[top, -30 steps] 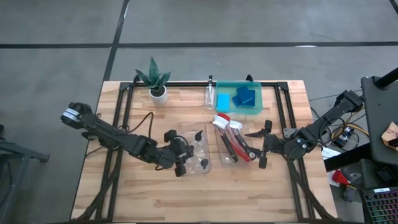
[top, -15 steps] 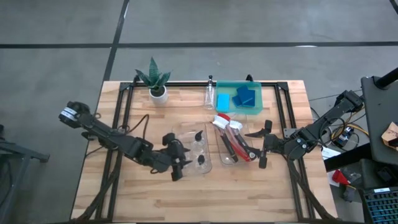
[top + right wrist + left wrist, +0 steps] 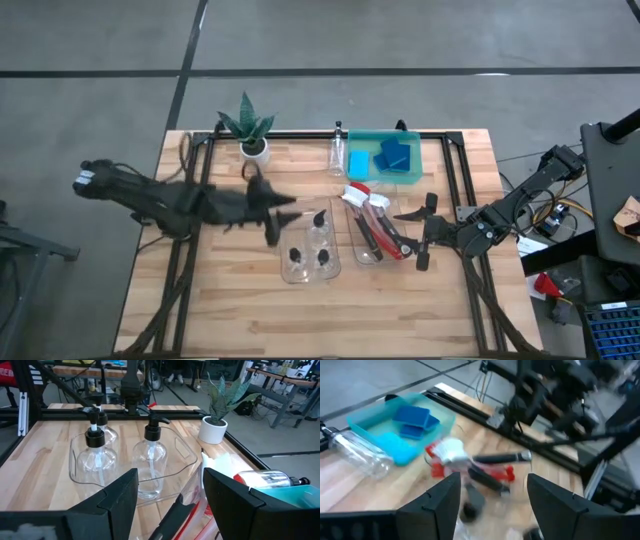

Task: Pick & Place Kitchen Sink Supplies
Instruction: Put the transparent soap dispenser into the left transparent bin

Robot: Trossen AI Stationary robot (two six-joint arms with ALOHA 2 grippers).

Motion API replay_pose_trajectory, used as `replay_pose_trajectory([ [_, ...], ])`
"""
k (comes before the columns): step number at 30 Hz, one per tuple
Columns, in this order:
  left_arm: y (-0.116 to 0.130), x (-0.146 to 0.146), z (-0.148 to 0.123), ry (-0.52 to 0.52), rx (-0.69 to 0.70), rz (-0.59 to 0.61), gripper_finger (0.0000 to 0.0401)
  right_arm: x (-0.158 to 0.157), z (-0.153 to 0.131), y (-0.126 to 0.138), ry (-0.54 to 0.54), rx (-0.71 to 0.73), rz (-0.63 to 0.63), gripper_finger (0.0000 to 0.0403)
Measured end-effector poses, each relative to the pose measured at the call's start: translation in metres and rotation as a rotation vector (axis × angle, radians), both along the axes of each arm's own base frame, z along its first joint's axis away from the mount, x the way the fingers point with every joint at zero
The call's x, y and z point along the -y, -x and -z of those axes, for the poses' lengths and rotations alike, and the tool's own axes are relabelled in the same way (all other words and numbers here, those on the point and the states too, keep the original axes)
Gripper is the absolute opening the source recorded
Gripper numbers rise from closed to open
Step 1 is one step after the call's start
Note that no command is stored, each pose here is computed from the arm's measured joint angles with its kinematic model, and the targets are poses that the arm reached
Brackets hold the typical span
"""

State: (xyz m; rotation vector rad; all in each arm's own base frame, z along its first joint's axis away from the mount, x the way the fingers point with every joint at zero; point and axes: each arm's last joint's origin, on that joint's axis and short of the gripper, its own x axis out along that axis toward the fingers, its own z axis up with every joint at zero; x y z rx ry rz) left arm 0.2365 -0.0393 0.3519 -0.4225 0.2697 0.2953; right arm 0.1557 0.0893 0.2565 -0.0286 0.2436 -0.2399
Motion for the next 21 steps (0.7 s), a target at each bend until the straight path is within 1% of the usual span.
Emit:
replay_pose_trajectory([
  [3,-0.005,-0.032,-0.011,0.038,0.024,-0.009,0.0220,0.000,0.000,0.000,-0.002,0.002,0.004,0.0221],
  [9,-0.016,-0.100,-0.032,0.061,0.047,-0.140,0.0220,0.000,0.000,0.000,-0.013,0.001,-0.003,0.0221],
  [12,-0.023,-0.134,-0.037,0.072,0.042,-0.177,0.0220,-0.001,0.000,0.000,-0.020,-0.003,-0.025,0.0221],
  [15,-0.034,-0.164,-0.036,0.103,0.014,-0.185,0.0220,-0.001,0.000,0.000,-0.020,-0.004,-0.027,0.0221],
  [18,-0.046,-0.189,-0.027,0.132,-0.065,-0.205,0.0220,-0.001,0.000,0.000,-0.020,-0.004,-0.027,0.0221],
  [21,-0.059,-0.212,-0.019,0.143,-0.109,-0.221,0.0223,-0.001,0.000,0.000,-0.020,-0.004,-0.027,0.0221],
])
